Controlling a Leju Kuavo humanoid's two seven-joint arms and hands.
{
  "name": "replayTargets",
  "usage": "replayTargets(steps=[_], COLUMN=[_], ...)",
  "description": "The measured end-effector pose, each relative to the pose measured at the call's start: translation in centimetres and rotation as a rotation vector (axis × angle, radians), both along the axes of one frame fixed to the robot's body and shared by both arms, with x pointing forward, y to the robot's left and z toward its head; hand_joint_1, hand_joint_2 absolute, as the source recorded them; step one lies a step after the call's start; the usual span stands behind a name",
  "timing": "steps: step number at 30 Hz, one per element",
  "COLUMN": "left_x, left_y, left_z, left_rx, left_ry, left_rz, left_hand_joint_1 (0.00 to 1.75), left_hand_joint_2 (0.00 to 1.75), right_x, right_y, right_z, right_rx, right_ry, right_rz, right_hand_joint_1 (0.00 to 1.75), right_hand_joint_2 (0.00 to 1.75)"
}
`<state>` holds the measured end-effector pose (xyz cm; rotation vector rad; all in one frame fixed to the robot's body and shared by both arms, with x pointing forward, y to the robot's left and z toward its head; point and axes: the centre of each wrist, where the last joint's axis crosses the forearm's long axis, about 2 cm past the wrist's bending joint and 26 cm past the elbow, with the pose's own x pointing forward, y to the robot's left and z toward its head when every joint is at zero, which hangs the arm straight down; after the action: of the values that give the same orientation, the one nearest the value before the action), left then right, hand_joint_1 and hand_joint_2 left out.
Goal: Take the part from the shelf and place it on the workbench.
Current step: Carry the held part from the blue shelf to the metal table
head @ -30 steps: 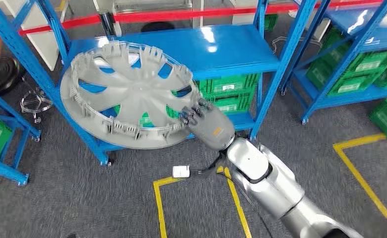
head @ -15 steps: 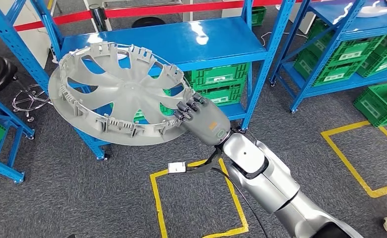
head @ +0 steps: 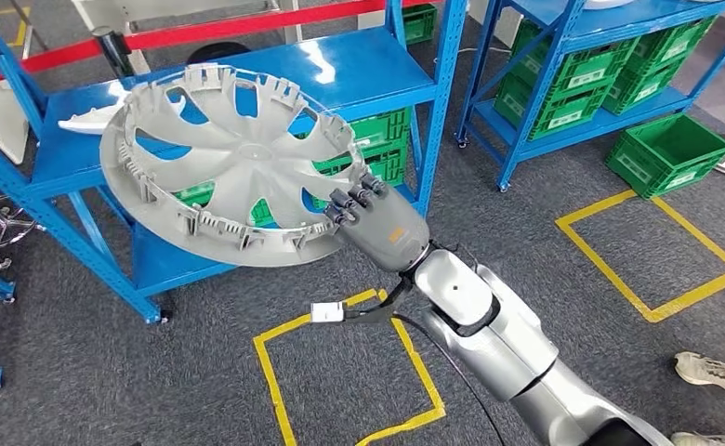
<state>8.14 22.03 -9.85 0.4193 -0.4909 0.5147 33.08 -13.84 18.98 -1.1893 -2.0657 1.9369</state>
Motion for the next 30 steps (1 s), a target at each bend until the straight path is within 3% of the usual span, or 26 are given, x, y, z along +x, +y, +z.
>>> replayTargets(steps=[19, 30], left_x=[0.2, 0.1], left_y=[-0.3, -0.1], left_z=[0.1, 0.0], left_rx=[-0.004, 0.000], left_ry=[0.005, 0.009], left_rz=[0.013, 0.036], left_hand_joint_1=[0.00, 0.00], left_hand_joint_2=[1.75, 1.75], right_x=[0.1, 0.8], right_y=[0.0, 0.8], right_z=[-0.1, 1.4], right_rx=[-0.020, -0.013], right_ry=[0.019, -0.012], right_rz=[-0.012, -0.002], right_hand_joint_1=[1.75, 1.75], right_hand_joint_2=[1.75, 1.75])
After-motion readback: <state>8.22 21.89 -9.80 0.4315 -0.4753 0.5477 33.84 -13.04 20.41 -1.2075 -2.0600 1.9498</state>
